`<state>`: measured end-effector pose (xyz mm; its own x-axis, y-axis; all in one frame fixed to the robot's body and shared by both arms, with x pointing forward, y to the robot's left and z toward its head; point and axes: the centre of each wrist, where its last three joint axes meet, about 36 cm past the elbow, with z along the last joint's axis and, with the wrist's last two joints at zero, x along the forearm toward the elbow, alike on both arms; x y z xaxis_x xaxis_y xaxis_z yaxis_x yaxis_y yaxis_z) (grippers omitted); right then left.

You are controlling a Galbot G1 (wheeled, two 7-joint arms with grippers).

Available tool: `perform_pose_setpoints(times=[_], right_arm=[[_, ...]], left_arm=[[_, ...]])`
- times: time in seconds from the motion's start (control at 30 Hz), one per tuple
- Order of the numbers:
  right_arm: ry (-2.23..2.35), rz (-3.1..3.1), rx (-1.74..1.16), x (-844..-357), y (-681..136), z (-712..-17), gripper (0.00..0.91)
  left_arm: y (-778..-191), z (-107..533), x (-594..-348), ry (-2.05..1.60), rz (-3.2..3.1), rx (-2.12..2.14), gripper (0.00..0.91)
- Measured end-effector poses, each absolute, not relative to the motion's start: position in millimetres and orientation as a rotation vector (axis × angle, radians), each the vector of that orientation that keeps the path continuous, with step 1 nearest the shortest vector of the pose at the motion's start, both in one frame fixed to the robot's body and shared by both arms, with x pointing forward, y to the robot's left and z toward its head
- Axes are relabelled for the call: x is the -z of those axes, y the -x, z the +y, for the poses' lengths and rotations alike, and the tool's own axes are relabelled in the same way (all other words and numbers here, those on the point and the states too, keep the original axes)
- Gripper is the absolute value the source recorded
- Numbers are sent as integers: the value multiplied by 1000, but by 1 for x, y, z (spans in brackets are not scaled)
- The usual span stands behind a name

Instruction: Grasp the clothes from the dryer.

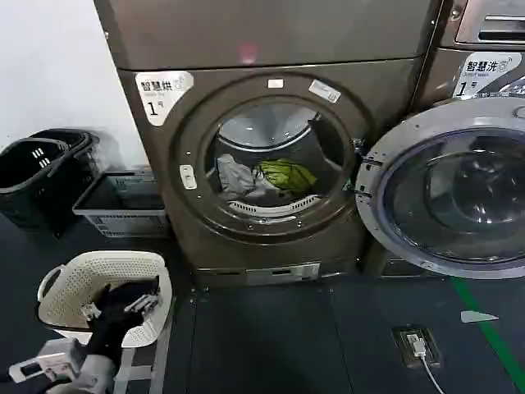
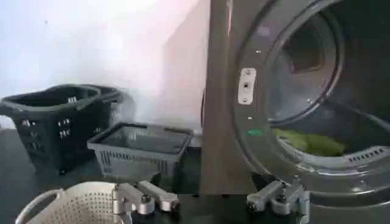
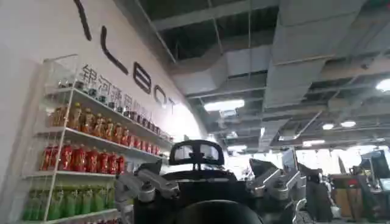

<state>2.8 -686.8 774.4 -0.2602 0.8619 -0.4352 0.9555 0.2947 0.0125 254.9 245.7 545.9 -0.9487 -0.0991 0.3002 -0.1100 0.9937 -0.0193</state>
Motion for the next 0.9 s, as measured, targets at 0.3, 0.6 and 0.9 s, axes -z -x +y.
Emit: perform_pose_setpoints(times=[0.3, 0.6, 0.9], right_arm=[[-1597, 2212, 370, -770, -1, -687, 907], [-1574, 2212, 375, -767, 1, -686, 907], [-1551, 2225, 381, -764, 1, -684, 907]], left_arm=[[-256, 246, -547, -141, -2830, -70, 907], [-255, 249, -550, -125, -2828, -79, 907], [-253, 247, -550, -112, -2823, -96, 907]])
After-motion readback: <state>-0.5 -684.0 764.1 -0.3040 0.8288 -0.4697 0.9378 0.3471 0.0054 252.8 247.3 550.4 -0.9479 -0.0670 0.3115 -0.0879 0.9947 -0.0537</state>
